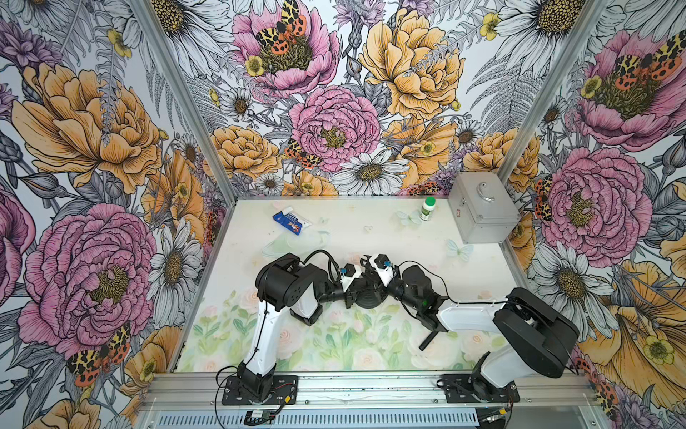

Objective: Assemble a microphone stand
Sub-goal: Screw the microphone stand pole into the microphone stand base.

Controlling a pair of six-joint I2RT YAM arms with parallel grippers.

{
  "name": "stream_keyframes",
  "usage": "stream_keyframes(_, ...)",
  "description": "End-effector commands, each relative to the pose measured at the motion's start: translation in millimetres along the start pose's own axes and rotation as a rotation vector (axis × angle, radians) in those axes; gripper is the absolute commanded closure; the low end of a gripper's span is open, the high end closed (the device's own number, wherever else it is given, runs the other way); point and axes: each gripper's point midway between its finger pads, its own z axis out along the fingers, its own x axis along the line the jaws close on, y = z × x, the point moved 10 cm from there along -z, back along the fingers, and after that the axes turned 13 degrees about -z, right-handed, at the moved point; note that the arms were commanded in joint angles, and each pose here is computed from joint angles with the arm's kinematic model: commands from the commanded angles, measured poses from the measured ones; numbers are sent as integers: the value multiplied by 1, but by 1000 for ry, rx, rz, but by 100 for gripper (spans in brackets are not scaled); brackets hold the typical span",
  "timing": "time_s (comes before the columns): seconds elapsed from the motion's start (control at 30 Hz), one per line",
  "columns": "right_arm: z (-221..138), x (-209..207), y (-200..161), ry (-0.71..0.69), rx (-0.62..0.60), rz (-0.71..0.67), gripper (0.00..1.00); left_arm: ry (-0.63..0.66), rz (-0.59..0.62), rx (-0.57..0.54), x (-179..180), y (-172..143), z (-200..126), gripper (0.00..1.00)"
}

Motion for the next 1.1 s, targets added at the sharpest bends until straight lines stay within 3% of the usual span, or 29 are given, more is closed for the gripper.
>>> stream_keyframes(0.0, -3, -3, -6, -354, 69, 22, 100, 72, -98, 51, 11, -21, -4, 76)
stream_keyframes(0.07, 2, 2, -2, -268, 70, -94, 100, 75, -106, 54, 11, -22, -4, 76)
stream_keyframes(0.1, 1, 2, 0, -226, 58, -136, 94, 71, -102, 59, 9, -24, -4, 76)
stream_keyframes(0.13, -1, 1, 2, -146, 31, -182, 80, 68, -91, 61, 7, -24, -3, 76)
stream_keyframes(0.17, -5, -1, 2, -42, 4, -208, 54, 65, -85, 60, 7, -23, -3, 76)
stream_keyframes(0.2, -8, -7, 1, 49, -12, -211, 44, 67, -84, 57, 8, -22, -3, 76)
stream_keyframes(0.33, -21, -28, 2, 348, -69, -177, 39, 64, -93, 57, 8, -22, -4, 76)
stream_keyframes(0.47, -19, -34, -6, 530, -11, -200, 41, 55, -82, 56, 8, -21, -2, 76)
stream_keyframes(0.7, -7, -49, 5, 607, -66, -146, 43, 51, -76, 57, 7, -21, -1, 76)
stream_keyframes(0.8, -4, -51, 9, 613, -74, -142, 49, 55, -90, 58, 8, -21, -3, 76)
stream_keyframes(0.9, -1, -54, 7, 579, -52, -149, 64, 56, -82, 59, 7, -22, -2, 76)
stream_keyframes(0.97, 1, -55, 2, 503, 1, -147, 85, 64, -85, 52, 9, -20, -3, 77)
stream_keyframes(1.07, 2, -48, -6, 251, 76, -120, 100, 82, -90, 52, 8, -21, -5, 76)
